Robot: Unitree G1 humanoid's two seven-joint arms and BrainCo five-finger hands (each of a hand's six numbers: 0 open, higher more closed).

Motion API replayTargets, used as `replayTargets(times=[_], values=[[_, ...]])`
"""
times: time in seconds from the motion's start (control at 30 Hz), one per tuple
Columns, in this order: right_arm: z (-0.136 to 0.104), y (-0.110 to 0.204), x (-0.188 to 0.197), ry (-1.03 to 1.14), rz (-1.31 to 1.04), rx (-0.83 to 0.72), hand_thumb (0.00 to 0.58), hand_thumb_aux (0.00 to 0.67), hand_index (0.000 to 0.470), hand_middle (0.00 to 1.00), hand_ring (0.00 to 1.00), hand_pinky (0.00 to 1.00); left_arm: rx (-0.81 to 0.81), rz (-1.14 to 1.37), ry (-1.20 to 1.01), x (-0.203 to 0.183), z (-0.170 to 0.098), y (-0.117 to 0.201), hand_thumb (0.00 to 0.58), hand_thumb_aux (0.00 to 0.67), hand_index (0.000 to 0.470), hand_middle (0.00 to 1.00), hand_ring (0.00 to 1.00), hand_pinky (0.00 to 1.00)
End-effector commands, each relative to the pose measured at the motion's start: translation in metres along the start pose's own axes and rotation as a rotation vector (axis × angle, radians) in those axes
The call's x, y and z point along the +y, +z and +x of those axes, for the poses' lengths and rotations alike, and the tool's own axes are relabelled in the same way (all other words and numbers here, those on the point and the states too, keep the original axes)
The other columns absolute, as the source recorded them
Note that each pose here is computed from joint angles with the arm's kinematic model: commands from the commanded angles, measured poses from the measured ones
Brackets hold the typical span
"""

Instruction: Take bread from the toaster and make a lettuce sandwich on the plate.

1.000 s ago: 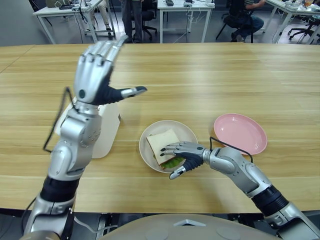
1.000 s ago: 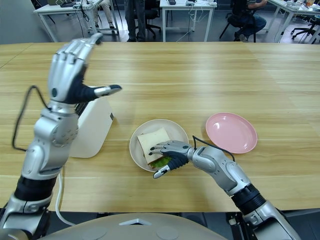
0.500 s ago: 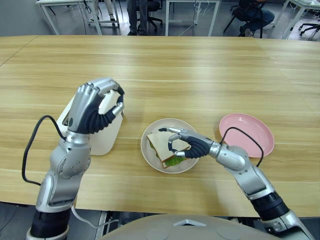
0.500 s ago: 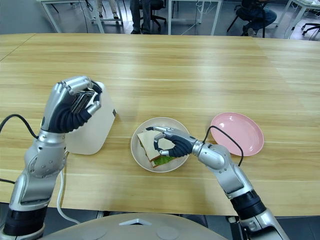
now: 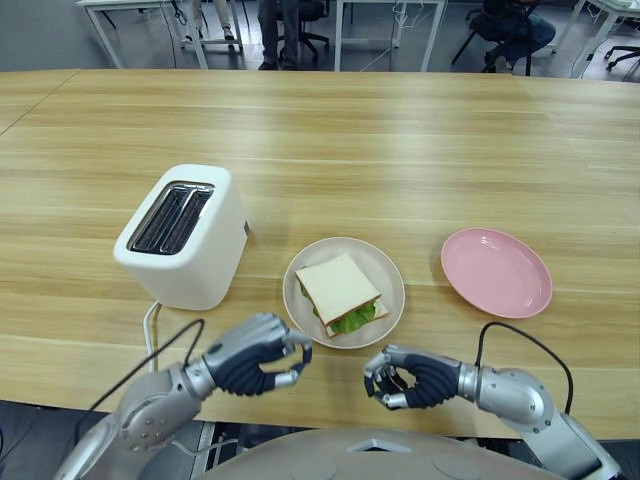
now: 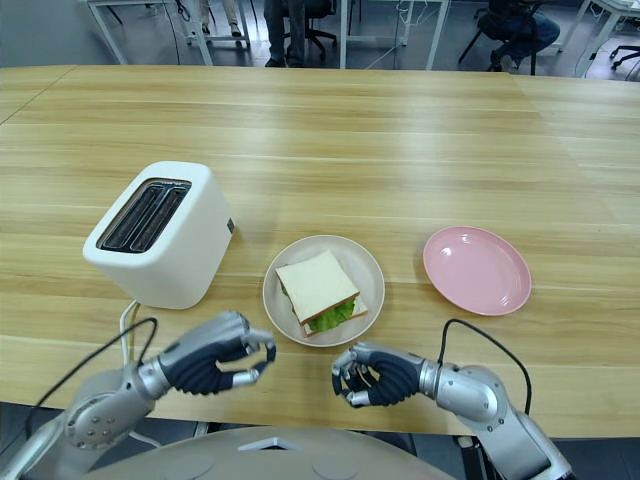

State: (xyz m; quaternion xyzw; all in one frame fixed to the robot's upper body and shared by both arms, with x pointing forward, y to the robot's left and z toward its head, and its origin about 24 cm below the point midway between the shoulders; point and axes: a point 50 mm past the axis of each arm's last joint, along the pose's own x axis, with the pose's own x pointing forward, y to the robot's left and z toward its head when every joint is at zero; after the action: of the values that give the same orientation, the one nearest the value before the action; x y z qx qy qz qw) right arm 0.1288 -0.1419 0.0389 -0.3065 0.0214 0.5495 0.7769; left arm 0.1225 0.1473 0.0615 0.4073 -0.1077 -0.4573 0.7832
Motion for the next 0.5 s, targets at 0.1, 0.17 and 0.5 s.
replayTargets(times=[0.1,0.17,0.5], values=[[0.009,-0.008,0.011,0.003,-0.096,0.052,0.580,0.670,0.460,1.00,1.00,1.00,0.084,0.083,-0.190,-0.031,0.012,-0.015,0.580,0.670,0.460,1.00,1.00,1.00],[0.013,-0.015,0.013,0.006,-0.150,0.086,0.580,0.670,0.460,1.00,1.00,1.00,0.112,0.141,-0.209,-0.034,0.018,-0.022,0.580,0.670,0.460,1.00,1.00,1.00],[0.044,-0.047,0.007,-0.018,-0.328,0.191,0.580,0.670,0.460,1.00,1.00,1.00,0.204,0.296,-0.150,-0.028,0.054,-0.052,0.580,0.670,0.460,1.00,1.00,1.00]])
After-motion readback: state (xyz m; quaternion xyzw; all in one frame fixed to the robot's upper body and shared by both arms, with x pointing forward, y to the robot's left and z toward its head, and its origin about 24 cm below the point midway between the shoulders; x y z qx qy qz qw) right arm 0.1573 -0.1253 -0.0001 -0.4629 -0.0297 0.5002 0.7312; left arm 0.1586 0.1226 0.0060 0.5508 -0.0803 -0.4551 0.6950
